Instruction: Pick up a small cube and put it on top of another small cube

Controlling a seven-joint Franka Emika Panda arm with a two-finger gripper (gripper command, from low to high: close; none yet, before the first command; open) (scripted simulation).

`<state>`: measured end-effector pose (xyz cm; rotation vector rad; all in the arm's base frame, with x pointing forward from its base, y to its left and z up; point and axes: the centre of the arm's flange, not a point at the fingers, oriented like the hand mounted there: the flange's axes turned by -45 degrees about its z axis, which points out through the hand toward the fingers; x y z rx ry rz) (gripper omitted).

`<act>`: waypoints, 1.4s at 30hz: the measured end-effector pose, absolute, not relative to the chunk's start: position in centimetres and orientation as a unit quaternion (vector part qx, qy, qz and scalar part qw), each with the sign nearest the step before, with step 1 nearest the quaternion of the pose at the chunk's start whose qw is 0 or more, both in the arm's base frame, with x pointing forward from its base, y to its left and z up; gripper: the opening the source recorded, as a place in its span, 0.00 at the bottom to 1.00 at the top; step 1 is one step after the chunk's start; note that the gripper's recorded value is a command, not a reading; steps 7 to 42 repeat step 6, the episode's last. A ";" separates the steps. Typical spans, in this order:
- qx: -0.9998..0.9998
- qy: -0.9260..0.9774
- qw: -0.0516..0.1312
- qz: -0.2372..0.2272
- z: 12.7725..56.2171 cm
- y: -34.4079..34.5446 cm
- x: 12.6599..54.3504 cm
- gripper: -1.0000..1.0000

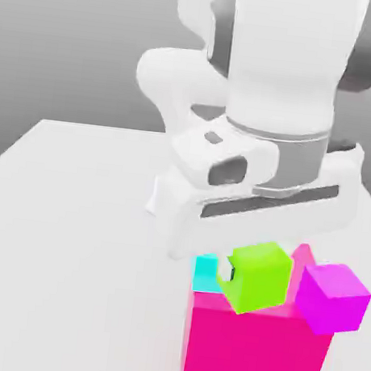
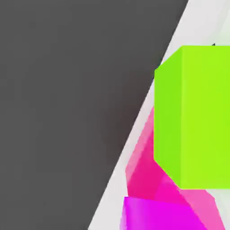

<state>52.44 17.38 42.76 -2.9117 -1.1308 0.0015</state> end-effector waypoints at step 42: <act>-0.922 -0.388 0.004 0.000 40.1 18.1 52.3 1.00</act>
